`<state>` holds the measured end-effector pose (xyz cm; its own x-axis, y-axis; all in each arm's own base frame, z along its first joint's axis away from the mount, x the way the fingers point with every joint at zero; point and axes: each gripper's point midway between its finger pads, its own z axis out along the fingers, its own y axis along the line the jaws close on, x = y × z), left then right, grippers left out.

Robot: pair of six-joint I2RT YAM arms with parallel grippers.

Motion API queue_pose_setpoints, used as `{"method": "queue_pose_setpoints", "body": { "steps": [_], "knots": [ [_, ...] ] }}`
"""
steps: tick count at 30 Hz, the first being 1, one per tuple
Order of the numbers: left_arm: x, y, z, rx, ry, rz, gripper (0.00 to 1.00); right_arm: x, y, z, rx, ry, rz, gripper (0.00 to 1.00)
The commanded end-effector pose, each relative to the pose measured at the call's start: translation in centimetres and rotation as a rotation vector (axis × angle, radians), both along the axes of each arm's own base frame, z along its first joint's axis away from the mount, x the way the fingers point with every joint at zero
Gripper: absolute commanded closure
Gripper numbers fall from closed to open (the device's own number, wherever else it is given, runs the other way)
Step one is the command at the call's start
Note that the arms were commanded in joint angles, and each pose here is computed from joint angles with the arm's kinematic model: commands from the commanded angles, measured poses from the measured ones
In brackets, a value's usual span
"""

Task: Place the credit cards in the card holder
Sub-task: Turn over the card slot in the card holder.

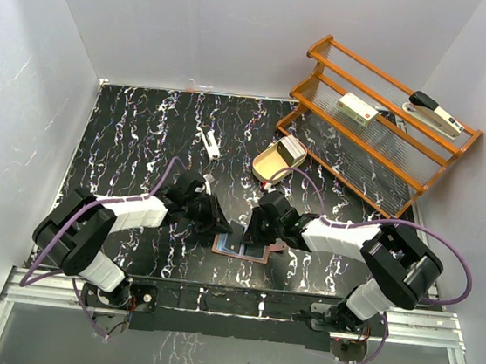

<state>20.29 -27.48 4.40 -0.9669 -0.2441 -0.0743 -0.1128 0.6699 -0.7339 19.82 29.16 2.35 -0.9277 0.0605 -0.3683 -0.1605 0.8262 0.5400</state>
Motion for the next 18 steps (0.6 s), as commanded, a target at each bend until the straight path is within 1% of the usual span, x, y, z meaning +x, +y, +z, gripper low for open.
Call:
{"method": "queue_pose_setpoints", "body": {
  "steps": [1, 2, 3, 11, 15, 18],
  "knots": [
    [-0.3, 0.3, 0.1, 0.046, 0.003, -0.02, 0.94, 0.5, -0.9, -0.4, -0.048, -0.048, 0.0, 0.93],
    [-0.3, 0.4, 0.1, 0.054, 0.003, -0.02, 0.98, 0.6, -0.9, 0.1, -0.046, -0.053, 0.001, 0.9],
    [-0.2, 0.6, 0.2, 0.068, -0.002, -0.017, 1.0, 0.7, -0.8, 0.6, -0.041, -0.061, 0.004, 0.88],
    [0.2, 3.6, 1.1, 0.271, -0.038, -0.014, 1.0, 0.8, -0.3, 5.8, 0.029, -0.134, 0.03, 0.74],
    [0.0, 4.9, 1.3, 0.358, -0.033, -0.031, 1.0, 1.1, -1.0, 7.3, 0.026, -0.181, 0.011, 0.67],
    [-0.1, 5.3, 1.3, 0.391, -0.016, -0.044, 0.99, 1.3, -1.6, 7.6, 0.013, -0.199, 0.0, 0.64]
  ]
}}
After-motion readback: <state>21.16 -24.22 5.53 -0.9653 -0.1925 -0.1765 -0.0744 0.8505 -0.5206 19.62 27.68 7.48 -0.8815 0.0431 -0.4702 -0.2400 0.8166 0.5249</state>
